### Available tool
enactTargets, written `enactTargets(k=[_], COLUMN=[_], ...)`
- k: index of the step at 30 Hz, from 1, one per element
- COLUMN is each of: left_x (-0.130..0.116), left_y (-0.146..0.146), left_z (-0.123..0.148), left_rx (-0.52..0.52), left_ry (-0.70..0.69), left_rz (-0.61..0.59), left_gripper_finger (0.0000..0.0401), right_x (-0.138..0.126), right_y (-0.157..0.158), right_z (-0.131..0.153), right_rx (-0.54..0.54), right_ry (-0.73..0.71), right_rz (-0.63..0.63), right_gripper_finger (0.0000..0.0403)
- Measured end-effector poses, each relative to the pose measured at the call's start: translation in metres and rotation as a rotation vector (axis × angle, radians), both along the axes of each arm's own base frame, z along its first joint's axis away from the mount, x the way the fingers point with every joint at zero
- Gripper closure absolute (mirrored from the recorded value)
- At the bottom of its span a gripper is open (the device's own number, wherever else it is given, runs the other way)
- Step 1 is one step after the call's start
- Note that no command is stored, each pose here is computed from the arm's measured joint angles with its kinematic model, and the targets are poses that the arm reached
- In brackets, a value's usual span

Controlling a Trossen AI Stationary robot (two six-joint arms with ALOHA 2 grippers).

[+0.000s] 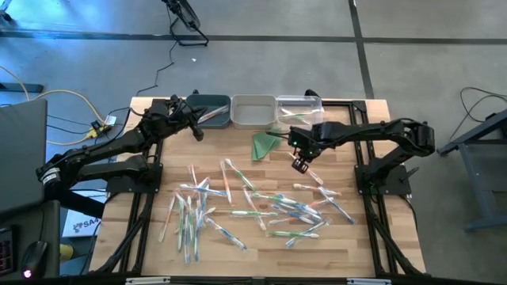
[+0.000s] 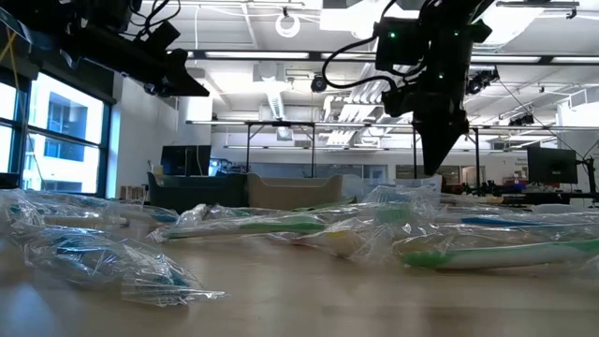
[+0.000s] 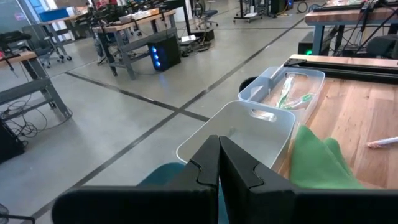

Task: Pick & Place Toothbrushes
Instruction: Put the orange toothbrush into the dark blue bin

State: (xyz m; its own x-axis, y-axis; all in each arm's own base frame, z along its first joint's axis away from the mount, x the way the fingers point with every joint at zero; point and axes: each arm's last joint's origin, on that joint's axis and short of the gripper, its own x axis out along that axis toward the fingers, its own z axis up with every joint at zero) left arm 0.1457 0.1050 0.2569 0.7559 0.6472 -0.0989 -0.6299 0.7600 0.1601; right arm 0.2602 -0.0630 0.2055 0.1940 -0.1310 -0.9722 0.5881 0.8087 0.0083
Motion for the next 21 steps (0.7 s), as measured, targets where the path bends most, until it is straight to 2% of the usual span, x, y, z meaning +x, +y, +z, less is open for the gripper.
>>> enactTargets(k=[14,17,21], left_x=[-0.0002,-0.0002,-0.0002], left_y=[-0.0003,-0.0003,-0.0003], left_z=[-0.0028,-0.0027,-0.0028], left_rx=[-0.019,-0.018,-0.018], left_ry=[0.023,0.022,0.022], left_rz=[-0.004,-0.004,-0.004], left_gripper_finger=[0.0401,0.0401,0.0401], right_x=[-0.0005,-0.0005,-0.0005], right_y=[-0.0028,-0.0028,-0.0028], right_z=[0.0004,0.0004,0.0004], right_rx=[-0.095,-0.094,-0.093], right_ry=[0.020,0.020,0.020], right_rz=[-0.020,-0.021,-0.021], right_gripper_finger=[0.0398,0.0380,0.0332])
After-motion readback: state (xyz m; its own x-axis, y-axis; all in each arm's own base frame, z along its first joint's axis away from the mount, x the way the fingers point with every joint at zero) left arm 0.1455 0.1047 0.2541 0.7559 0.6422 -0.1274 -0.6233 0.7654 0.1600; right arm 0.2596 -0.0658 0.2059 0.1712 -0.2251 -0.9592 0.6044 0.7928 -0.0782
